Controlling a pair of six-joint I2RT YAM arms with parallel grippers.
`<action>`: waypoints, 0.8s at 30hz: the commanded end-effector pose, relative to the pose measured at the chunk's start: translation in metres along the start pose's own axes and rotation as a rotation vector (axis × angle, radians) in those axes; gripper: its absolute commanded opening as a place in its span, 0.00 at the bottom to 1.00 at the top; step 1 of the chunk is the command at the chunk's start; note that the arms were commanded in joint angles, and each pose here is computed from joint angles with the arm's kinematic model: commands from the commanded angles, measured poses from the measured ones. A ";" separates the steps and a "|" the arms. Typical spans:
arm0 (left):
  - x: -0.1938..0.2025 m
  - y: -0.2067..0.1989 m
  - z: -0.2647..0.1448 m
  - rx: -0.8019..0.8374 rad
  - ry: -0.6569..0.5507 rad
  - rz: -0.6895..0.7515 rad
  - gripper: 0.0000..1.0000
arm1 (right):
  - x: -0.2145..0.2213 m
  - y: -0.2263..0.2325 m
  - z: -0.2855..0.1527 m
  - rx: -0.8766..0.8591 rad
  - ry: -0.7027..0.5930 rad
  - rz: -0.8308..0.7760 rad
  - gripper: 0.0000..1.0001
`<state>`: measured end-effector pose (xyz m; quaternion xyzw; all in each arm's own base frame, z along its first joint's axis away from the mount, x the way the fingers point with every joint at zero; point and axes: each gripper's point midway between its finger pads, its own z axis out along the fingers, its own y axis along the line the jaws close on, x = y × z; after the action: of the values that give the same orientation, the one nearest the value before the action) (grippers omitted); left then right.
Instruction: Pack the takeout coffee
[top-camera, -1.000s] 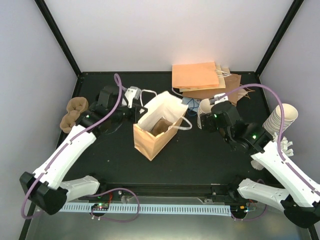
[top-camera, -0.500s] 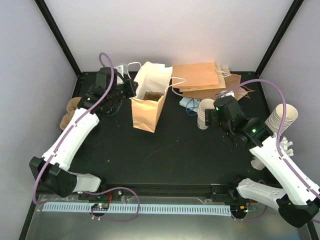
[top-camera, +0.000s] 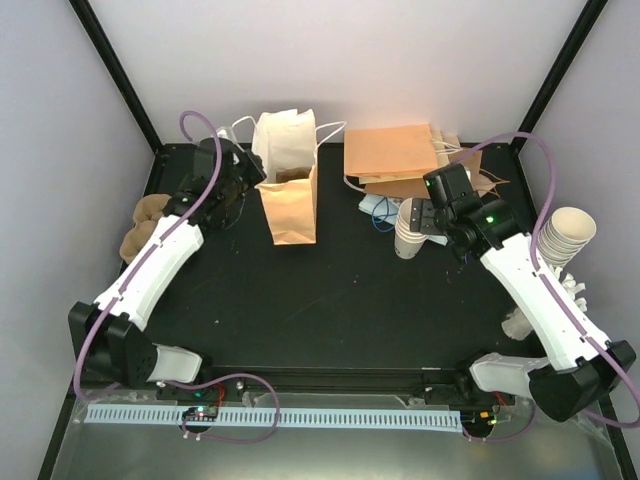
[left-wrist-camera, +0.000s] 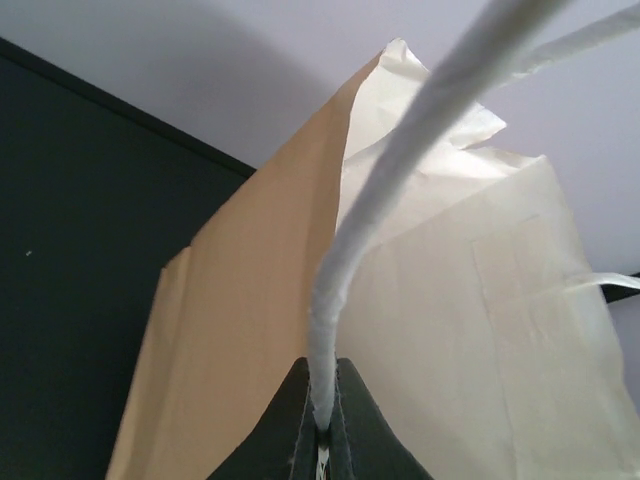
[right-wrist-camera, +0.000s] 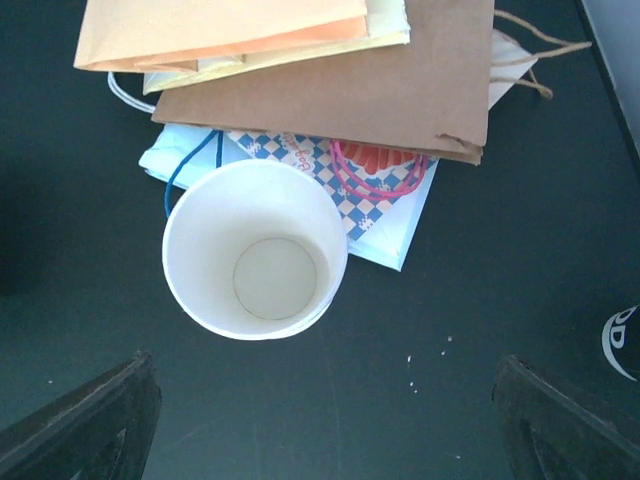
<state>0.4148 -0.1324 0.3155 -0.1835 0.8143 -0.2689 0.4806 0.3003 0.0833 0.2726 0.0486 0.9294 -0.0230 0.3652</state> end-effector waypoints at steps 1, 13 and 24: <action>-0.008 -0.005 0.018 0.041 -0.044 -0.085 0.02 | 0.001 -0.003 0.004 0.004 0.041 0.050 0.93; 0.029 0.010 0.042 0.039 0.070 -0.132 0.15 | -0.003 -0.013 0.036 0.036 0.111 0.106 0.62; 0.014 -0.007 -0.007 0.082 0.058 -0.038 0.94 | -0.012 -0.009 0.060 0.078 0.117 0.122 0.48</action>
<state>0.4228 -0.1516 0.2741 -0.1945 0.8252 -0.3107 0.4297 0.3365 0.0697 0.2238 0.1012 0.9531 -0.0376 0.2829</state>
